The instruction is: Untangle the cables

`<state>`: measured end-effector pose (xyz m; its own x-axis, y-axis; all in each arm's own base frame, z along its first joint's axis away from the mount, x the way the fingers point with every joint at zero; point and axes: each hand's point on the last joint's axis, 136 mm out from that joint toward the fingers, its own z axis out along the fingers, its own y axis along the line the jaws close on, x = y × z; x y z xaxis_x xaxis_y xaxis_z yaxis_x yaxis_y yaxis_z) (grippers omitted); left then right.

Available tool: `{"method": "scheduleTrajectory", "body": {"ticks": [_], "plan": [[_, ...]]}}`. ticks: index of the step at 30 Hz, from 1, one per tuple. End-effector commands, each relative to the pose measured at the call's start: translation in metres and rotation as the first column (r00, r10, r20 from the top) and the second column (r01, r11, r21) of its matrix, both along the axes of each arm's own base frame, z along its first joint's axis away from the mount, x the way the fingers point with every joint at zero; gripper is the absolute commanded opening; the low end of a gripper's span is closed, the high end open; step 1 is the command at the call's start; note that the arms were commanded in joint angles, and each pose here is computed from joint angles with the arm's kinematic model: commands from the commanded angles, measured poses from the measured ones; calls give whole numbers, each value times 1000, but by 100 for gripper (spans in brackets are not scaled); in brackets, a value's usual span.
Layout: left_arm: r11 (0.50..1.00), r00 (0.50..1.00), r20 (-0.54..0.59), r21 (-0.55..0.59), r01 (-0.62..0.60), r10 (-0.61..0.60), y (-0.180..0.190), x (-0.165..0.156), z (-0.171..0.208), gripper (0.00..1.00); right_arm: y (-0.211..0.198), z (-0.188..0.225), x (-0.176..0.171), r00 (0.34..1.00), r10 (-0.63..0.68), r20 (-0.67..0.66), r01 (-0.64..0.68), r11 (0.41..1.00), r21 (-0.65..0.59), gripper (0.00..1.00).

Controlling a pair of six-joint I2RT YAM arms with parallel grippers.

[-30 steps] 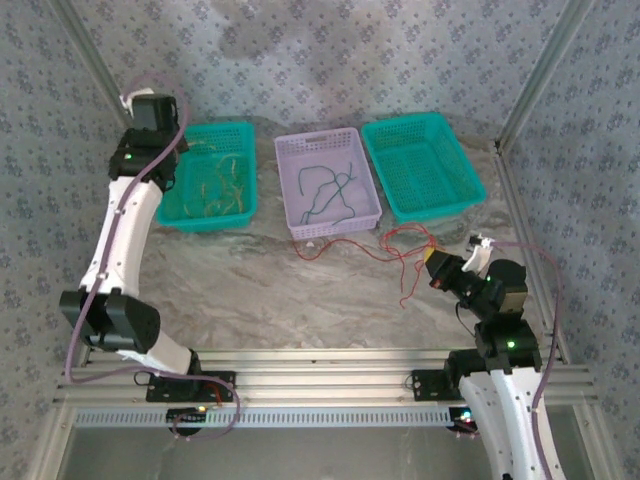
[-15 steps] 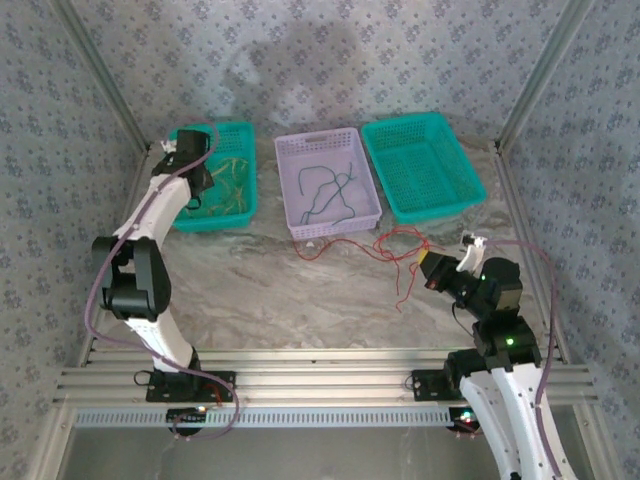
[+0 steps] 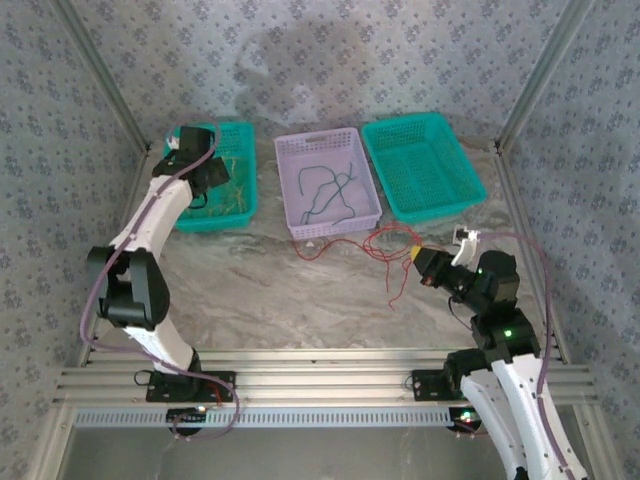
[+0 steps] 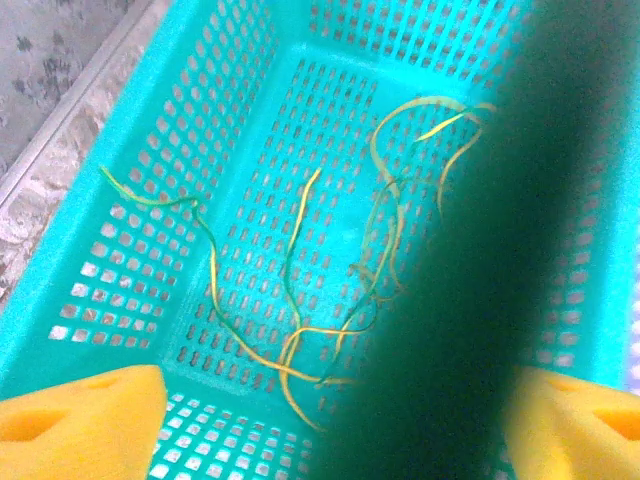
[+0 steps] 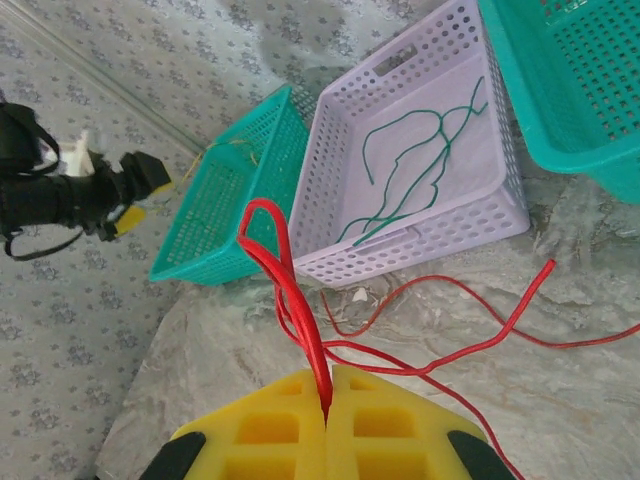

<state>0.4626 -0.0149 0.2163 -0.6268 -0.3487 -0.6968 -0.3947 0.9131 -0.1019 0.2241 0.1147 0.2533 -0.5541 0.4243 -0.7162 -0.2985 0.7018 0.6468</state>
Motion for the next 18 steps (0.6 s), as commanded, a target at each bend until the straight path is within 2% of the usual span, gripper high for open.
{"method": "scheduleTrajectory", "body": {"ticks": [1, 3, 7, 13, 16, 18], "plan": [[999, 997, 77, -45, 12, -8, -5, -14, 43, 88, 8, 25, -3, 997, 41, 65, -43, 999, 32, 0], [998, 996, 93, -61, 4, 2, -4, -23, 49, 89, 10, 25, -3, 997, 48, 61, -50, 998, 31, 0], [998, 994, 111, -69, -7, 15, -1, -32, 57, 99, 13, 26, -2, 997, 59, 59, -61, 998, 31, 0], [998, 998, 63, -60, 4, -1, 0, -24, 45, 100, 16, 29, -4, 995, 75, 65, -77, 997, 27, 0], [996, 1000, -1, -82, 21, -21, -5, -18, 36, 100, 17, 28, -6, 994, 85, 66, -86, 996, 22, 0], [994, 999, 8, -101, 44, -43, -14, -18, 39, 100, 17, 25, -7, 995, 81, 64, -83, 996, 18, 0]]}}
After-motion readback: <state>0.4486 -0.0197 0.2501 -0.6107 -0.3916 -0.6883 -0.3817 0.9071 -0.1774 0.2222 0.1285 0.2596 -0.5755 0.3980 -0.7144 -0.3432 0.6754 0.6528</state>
